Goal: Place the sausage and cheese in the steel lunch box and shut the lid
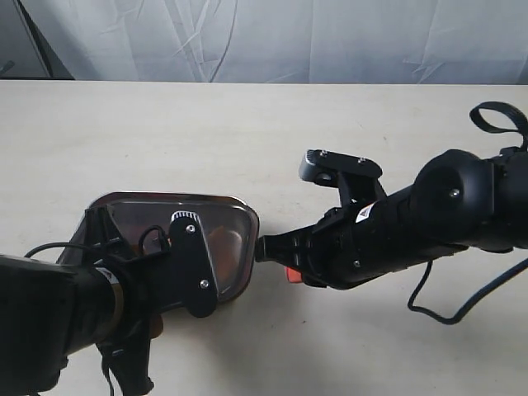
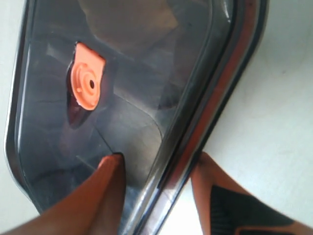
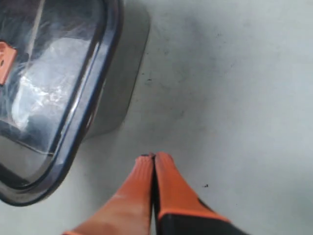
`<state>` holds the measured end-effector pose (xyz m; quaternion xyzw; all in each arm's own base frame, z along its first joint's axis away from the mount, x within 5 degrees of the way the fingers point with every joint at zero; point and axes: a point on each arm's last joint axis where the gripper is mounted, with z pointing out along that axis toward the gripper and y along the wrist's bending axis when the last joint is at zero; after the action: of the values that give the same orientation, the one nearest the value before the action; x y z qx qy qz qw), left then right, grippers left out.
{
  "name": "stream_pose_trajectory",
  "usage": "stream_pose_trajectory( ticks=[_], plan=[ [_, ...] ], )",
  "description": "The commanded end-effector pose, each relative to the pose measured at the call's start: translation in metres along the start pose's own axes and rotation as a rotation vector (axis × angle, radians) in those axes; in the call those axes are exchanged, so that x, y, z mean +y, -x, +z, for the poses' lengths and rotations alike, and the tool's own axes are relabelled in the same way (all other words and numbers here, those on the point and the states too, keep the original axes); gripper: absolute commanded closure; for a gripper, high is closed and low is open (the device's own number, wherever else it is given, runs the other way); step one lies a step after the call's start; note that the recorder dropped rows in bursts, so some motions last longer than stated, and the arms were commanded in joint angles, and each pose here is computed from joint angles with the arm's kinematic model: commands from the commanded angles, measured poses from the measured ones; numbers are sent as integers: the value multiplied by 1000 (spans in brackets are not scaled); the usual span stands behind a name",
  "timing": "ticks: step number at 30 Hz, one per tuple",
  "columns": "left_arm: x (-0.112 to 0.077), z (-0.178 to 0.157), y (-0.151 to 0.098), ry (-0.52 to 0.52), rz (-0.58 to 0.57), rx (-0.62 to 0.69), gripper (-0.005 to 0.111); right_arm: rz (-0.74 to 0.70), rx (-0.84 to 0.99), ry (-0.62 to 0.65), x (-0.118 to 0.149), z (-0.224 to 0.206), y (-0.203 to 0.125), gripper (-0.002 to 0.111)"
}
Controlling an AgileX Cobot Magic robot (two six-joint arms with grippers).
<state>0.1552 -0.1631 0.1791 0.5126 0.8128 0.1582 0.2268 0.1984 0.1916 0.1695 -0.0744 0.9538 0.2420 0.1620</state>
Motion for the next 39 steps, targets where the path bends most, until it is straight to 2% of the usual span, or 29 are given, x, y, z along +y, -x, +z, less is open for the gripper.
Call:
stream_pose_trajectory(
  ticks=[1, 15, 22, 39],
  plan=[
    [-1, 0, -1, -4, -14, 8, 64, 35, -1, -10, -4, 7, 0, 108],
    [-1, 0, -1, -4, -21, 8, 64, 207, -84, 8, -3, 12, 9, 108],
    [-1, 0, -2, -5, -26, 17, 64, 138, -66, 44, 21, 23, 13, 108],
    [-2, 0, -7, -13, -57, 67, 64, 136, -126, 31, 20, 25, 17, 108]
  ],
)
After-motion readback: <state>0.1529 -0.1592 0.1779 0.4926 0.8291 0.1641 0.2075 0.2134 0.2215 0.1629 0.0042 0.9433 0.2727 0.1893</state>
